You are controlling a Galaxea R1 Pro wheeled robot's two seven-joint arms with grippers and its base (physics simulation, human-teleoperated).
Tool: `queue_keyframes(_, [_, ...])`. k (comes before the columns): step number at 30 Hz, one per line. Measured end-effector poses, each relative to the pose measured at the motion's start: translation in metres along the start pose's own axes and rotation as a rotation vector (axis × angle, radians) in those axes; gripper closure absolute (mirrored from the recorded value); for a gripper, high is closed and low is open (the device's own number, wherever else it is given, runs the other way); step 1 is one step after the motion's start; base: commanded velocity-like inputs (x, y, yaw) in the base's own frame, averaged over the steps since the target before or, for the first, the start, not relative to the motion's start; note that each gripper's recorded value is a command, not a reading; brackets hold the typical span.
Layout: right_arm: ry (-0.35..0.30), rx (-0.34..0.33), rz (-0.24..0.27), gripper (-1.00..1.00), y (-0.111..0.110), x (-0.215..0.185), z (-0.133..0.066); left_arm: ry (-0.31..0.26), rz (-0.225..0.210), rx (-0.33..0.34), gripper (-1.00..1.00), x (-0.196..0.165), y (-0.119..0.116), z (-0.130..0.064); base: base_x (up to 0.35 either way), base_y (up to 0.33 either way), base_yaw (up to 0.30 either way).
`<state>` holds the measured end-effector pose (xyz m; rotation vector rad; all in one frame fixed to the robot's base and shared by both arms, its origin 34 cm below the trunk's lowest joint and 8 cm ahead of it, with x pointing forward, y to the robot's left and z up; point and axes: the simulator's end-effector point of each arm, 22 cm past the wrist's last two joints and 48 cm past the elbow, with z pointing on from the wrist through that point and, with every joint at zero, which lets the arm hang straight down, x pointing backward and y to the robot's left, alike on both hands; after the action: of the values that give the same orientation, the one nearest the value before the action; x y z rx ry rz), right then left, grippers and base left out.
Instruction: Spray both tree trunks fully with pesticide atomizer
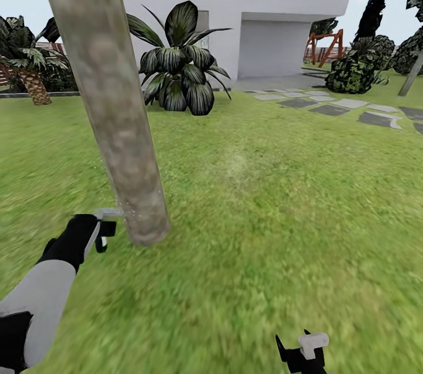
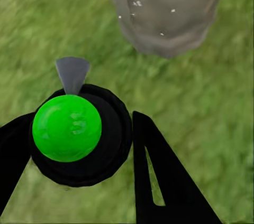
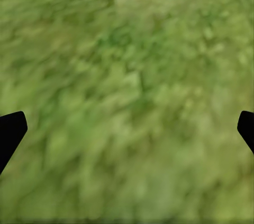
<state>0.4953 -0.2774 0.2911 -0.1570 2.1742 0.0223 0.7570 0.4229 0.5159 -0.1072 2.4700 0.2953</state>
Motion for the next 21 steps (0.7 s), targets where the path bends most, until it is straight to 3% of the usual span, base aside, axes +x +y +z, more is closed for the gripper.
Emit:
queue_keyframes(1, [0.0,0.0,0.0,-1.0,0.0,0.0,0.0,-0.004,0.025,0.028,1.0,-0.003,-0.016,-0.001,0.0,0.0,0.0])
queue_keyframes(2, [0.0,0.0,0.0,-1.0,0.0,0.0,0.0,0.009,0.041,0.019,1.0,-0.001,-0.013,-0.001,0.0,0.0,0.0])
queue_keyframes(4, [0.0,0.0,0.0,-1.0,0.0,0.0,0.0,0.022,0.041,0.004,1.0,0.0,-0.002,-0.002,0.0,0.0,0.0])
queue_keyframes(7, [0.0,0.0,0.0,-1.0,0.0,0.0,0.0,-0.005,0.03,-0.016,1.0,-0.022,0.015,-0.009,0.0,0.0,0.0])
queue_keyframes(11, [0.0,0.0,0.001,-1.0,0.0,0.0,0.0,-0.003,0.027,0.003,1.0,-0.024,0.006,-0.009,0.0,0.0,-0.012])
queue_keyframes(15, [0.0,0.001,0.0,-1.0,-0.001,0.0,0.0,-0.017,0.031,0.009,1.0,-0.035,0.001,-0.013,0.0,0.0,-0.202])
queue_keyframes(18, [0.0,0.001,0.0,-1.0,-0.001,0.0,0.0,-0.027,0.023,-0.017,1.0,-0.061,0.018,-0.024,0.0,0.0,-0.062])
queue_keyframes(21, [0.0,0.001,0.0,-1.0,-0.001,0.0,0.0,-0.002,0.001,-0.039,1.0,-0.072,0.038,-0.033,0.0,0.0,-0.007])
